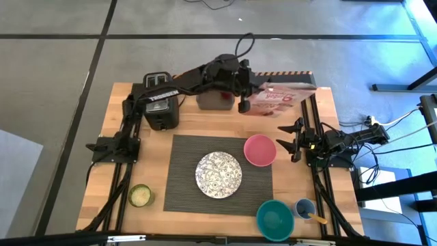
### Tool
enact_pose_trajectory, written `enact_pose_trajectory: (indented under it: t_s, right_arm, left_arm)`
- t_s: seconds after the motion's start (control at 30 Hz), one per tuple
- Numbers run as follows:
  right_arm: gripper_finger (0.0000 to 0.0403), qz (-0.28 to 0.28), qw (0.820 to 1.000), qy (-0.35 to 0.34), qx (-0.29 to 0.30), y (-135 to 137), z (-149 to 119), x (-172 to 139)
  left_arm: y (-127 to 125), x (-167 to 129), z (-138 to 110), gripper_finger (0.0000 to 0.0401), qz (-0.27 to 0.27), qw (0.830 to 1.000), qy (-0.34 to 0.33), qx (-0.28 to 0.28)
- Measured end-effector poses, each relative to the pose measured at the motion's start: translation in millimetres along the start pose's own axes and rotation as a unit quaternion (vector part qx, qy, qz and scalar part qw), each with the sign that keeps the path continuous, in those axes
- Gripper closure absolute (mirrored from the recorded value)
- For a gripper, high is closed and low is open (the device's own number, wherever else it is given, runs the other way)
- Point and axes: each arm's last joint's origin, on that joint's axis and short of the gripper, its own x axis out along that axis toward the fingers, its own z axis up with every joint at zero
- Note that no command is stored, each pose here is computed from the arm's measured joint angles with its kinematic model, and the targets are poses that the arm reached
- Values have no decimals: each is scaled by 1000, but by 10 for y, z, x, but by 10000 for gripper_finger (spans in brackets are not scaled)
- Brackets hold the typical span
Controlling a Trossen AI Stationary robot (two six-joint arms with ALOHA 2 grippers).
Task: Arrange a breakfast setting
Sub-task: Pour the cereal box into the pink bowl
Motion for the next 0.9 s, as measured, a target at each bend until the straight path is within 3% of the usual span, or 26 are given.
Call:
enact_pose_trajectory:
  t_s: [0.33, 0.63, 0.9]
  right_arm:
    - [149, -1, 1000, 0, -10, -1, 0, 0]
    - [150, -45, 996, -72, -31, -17, 160, 14]
    - [150, -30, 991, -125, -24, -11, 301, 148]
  left_arm:
    - [-304, -778, 124, 401, -10, 999, 39, 30]
    - [-627, -1524, -93, 401, 3, 998, -57, 30]
    - [-721, -1727, -291, 401, -20, 990, -137, 23]
